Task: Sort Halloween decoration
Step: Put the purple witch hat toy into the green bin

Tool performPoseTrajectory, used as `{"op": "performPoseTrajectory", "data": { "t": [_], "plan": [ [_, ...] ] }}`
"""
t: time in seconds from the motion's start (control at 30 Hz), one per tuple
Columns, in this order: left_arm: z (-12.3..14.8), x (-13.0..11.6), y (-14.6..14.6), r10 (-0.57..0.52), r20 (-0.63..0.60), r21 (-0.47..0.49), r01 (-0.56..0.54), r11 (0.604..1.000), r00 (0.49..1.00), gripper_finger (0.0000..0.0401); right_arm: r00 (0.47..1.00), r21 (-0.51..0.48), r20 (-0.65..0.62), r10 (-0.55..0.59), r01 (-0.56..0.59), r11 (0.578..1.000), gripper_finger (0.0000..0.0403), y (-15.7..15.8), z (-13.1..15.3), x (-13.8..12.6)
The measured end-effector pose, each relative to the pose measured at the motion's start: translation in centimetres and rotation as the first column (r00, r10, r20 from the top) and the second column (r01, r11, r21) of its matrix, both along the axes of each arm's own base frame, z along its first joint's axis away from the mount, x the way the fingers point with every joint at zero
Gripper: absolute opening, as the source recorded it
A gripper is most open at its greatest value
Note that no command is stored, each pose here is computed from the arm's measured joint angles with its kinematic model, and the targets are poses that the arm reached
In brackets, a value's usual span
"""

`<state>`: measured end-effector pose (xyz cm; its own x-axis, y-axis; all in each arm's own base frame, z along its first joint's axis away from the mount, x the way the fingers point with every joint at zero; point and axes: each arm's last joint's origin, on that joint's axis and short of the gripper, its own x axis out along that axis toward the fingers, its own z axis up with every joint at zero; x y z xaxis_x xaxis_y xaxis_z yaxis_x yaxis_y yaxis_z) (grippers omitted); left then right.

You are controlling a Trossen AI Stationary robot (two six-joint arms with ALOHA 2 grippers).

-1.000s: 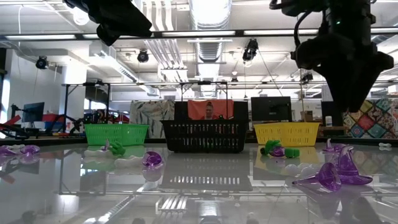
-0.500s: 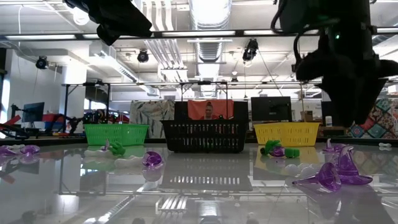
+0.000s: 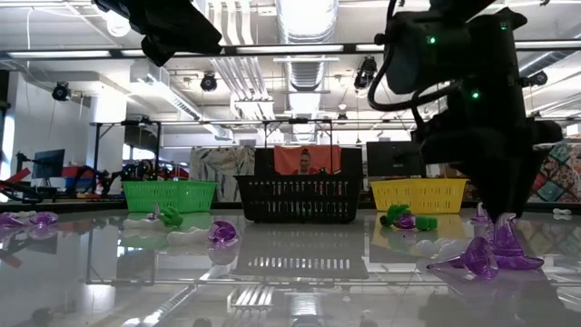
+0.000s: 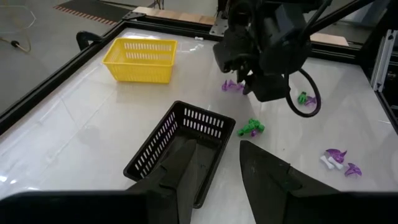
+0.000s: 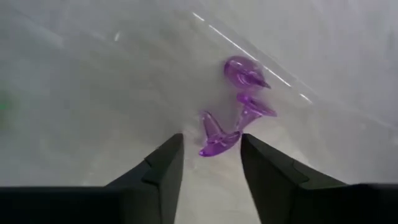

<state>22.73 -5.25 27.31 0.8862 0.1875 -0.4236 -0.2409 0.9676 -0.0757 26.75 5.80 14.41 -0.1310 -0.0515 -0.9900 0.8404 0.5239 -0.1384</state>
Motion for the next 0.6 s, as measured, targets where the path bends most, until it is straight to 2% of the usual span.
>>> {"op": "performPoseTrajectory", "data": {
  "t": [0.3,0.6],
  "plan": [
    [0.0,0.0,0.0,-0.001,0.0,0.0,0.001,1.0,1.0,0.0105,1.0,0.007,-0.003,0.015,-0.015,1.0,0.0022,0.0,0.0,0.0],
    [0.0,0.0,0.0,-0.001,0.0,0.0,0.001,1.0,1.0,0.0105,0.997,0.062,0.025,0.076,-0.077,0.995,0.0009,0.1,1.0,-0.2]
  ]
}}
